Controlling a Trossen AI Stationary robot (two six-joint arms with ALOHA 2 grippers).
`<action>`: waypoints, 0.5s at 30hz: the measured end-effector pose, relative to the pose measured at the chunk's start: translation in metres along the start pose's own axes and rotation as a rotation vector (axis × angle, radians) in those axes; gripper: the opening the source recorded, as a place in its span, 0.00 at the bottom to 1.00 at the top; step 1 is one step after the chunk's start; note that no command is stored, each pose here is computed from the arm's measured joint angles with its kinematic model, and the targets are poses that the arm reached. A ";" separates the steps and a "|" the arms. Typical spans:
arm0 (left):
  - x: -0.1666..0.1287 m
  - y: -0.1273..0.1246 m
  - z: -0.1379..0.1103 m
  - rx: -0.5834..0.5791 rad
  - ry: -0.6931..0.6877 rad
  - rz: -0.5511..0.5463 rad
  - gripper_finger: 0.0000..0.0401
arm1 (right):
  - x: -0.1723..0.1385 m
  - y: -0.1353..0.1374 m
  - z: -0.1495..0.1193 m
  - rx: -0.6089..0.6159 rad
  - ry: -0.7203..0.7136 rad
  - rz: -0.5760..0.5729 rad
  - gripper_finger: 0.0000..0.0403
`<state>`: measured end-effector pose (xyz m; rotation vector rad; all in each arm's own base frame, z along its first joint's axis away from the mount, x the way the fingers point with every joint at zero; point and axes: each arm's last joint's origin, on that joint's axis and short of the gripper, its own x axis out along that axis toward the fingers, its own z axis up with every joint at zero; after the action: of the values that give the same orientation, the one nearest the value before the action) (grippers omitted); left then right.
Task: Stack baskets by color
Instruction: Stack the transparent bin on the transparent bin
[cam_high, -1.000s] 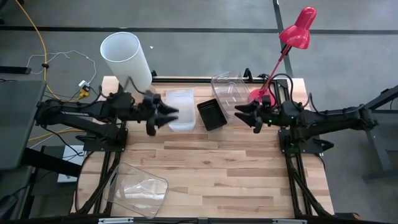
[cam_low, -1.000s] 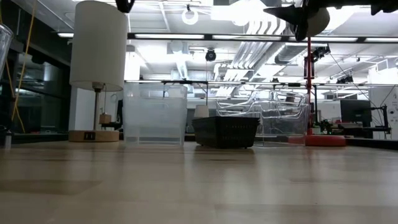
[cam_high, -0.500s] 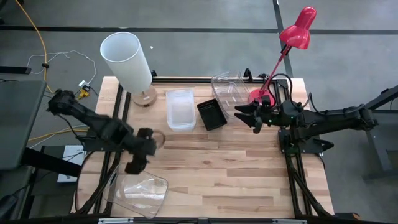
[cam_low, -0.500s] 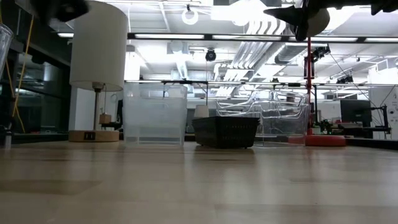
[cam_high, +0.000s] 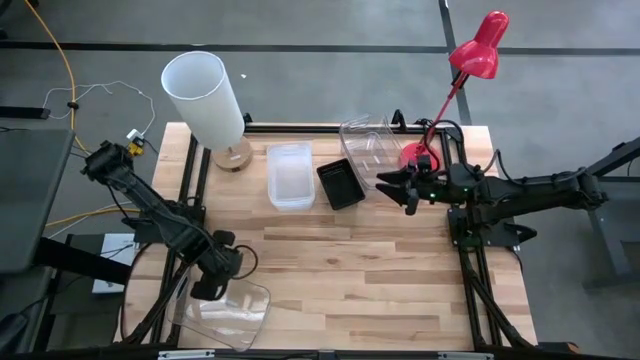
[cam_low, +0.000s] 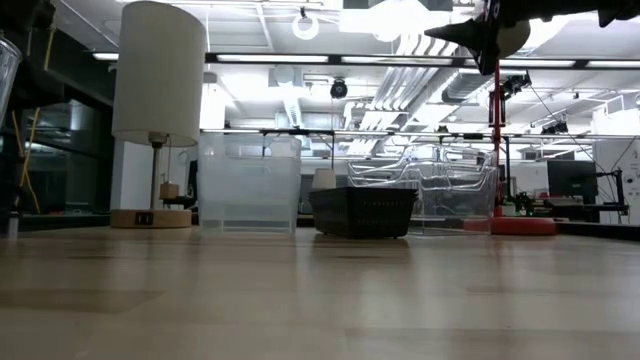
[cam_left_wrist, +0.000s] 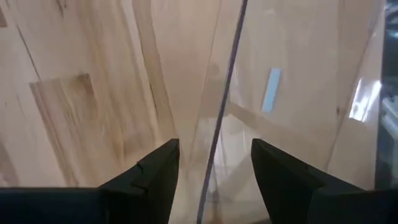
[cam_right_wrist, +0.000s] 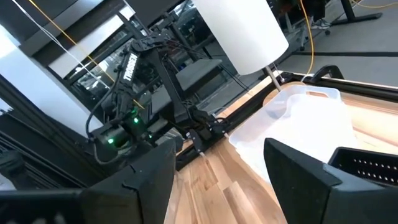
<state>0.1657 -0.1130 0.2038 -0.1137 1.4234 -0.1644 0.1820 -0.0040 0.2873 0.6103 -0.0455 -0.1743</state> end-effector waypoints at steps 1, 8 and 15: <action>0.001 0.000 -0.001 0.005 0.005 0.000 0.46 | 0.000 0.000 0.000 0.000 0.000 0.000 0.58; 0.019 -0.002 0.002 0.040 0.030 0.065 0.46 | 0.000 -0.001 -0.001 -0.012 0.009 -0.019 0.58; 0.050 -0.005 0.012 0.102 0.115 0.081 0.46 | 0.000 -0.002 -0.001 -0.012 0.009 -0.024 0.58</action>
<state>0.1841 -0.1268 0.1579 0.0379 1.5290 -0.1790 0.1819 -0.0045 0.2853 0.5994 -0.0284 -0.1952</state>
